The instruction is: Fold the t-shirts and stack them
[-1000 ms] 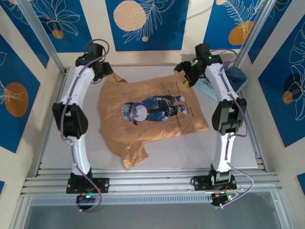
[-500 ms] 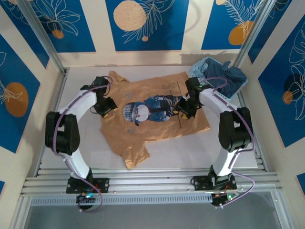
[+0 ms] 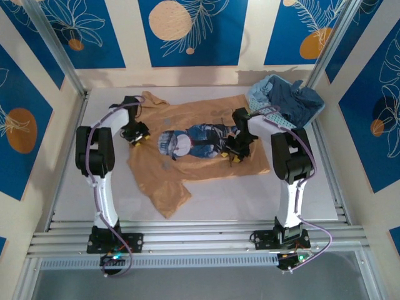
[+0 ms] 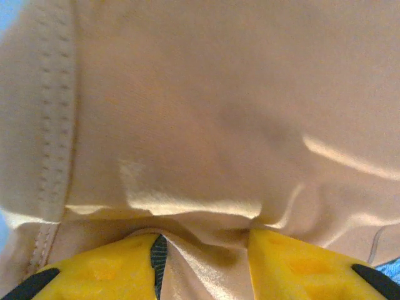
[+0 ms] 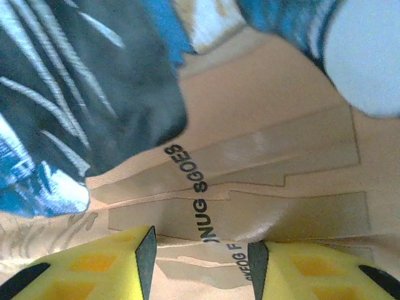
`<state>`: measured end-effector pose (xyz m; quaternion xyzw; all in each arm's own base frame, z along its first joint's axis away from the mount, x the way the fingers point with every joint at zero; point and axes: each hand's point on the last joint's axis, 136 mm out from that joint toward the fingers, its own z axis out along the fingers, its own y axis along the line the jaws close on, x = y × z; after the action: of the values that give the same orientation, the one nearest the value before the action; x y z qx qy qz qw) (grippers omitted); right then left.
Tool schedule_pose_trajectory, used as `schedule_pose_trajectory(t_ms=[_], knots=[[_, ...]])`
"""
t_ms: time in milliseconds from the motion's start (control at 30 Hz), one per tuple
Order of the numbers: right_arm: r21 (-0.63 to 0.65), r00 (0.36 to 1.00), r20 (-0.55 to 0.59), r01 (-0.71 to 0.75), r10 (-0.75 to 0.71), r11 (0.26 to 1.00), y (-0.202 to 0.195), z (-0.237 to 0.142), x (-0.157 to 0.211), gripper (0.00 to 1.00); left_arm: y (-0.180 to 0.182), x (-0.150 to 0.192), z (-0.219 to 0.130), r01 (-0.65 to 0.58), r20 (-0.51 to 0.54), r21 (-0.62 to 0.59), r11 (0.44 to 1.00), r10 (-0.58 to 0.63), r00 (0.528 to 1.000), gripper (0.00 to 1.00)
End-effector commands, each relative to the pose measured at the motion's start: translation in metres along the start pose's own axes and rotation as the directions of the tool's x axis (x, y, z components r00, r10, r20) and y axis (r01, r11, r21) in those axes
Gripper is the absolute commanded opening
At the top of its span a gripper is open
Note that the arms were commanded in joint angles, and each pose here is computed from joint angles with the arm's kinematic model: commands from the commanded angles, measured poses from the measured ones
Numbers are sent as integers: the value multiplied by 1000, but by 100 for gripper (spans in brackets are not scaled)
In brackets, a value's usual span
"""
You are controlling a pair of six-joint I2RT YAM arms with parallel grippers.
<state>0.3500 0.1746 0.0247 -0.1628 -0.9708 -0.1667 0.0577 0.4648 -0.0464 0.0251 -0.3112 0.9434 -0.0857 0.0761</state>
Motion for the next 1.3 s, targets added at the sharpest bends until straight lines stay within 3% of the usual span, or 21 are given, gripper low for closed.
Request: schedule_pose_trajectory(t_ms=[0,167,267,367,467,633,800,867,1033,1267], knots=[[-17,998,-44,-35,34,999,14,11,-6,46,-3,-34,9,-45,3,4,999,45,999,42],[-32,999,-32,-22,21,999,32,8,-34,46,-14,-73,-10,-25,69,-4,1000,25,997,47],[-73,1000,12,12,-11,997,48,-16,-39,50,-14,-81,-51,-27,157,-24,999,30,987,57],[-103,996,77,52,-44,993,58,-48,-31,56,-5,-70,-100,-38,237,-40,998,46,970,60],[-124,993,113,35,-21,992,46,-72,-16,60,16,-30,-121,-21,198,-35,999,28,980,59],[-179,988,128,-65,89,982,-5,-92,15,60,64,86,-107,-31,-36,-55,998,29,999,56],[-210,981,119,-128,156,969,-45,-100,45,61,105,202,-90,-42,-271,-58,997,25,962,56],[-223,980,96,-149,174,963,-53,-95,54,61,113,234,-82,-32,-321,-59,998,11,947,56],[-233,977,73,-181,203,955,-67,-84,62,61,116,269,-62,46,-359,-34,998,-55,932,56],[-217,975,70,-192,211,957,-78,-81,62,61,107,266,-43,42,-339,-48,998,-56,939,51]])
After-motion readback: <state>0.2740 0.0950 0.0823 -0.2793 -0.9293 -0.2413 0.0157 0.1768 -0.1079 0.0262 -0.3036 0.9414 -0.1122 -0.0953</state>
